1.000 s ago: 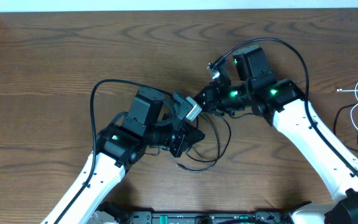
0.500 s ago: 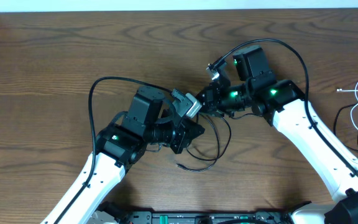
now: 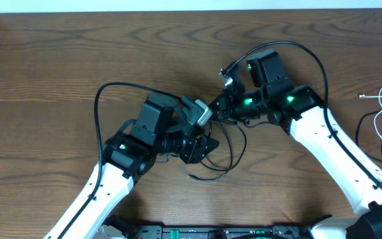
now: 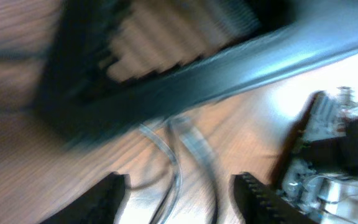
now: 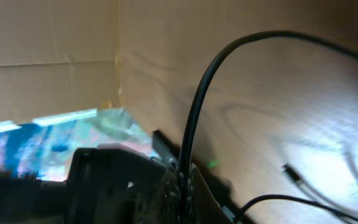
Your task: Untangle cables
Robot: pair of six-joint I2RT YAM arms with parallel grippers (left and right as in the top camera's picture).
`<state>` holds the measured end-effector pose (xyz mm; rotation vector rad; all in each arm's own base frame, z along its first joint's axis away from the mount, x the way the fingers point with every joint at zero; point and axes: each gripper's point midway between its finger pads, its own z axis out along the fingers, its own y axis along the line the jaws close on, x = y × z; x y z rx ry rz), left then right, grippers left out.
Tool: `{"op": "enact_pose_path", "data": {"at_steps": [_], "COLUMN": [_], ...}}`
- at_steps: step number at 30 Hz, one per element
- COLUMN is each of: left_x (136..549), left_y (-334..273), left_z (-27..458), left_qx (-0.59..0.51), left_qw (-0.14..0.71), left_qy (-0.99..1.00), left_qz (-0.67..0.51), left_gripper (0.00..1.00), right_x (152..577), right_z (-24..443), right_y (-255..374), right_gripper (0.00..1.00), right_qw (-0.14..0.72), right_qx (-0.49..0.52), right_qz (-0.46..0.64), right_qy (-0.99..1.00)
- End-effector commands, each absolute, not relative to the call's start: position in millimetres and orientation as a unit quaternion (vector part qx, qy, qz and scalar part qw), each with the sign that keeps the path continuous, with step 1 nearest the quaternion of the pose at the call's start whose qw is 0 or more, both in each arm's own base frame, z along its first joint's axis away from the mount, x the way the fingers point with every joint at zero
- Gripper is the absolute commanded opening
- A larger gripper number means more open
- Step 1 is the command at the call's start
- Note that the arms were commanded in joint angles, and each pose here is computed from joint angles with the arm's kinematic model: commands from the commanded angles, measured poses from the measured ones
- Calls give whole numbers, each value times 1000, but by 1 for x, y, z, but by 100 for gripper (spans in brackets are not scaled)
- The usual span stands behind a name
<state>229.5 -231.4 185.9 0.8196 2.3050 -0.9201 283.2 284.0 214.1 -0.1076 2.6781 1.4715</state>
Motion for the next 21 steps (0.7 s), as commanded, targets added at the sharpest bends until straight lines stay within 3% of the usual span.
{"op": "enact_pose_path", "data": {"at_steps": [1,6,11,15,21], "left_x": [257,268,278,282,280], "left_y": [-201,-186,-165,-147,-137], "left_z": [176,174,171,167,162], "left_qx": [251,202,141,107,92], "left_qw": [292,298,292,284,269], "left_qy": [893,909,923,932,940], "left_qz": [-234,-212,-208,-199,-190], "left_gripper": [75,88,88,88,88], "right_x": [310,349,361,374,398], "right_z": [201,175,168,197,297], "right_y": [259,200,133,75,-46], "right_gripper": [1,1,1,1,1], "right_qw": [111,217,225,243,349], "right_qx": [-41,-78,-69,-36,92], "right_qz": [429,280,158,96,-4], "right_qy": [896,932,959,965,933]}}
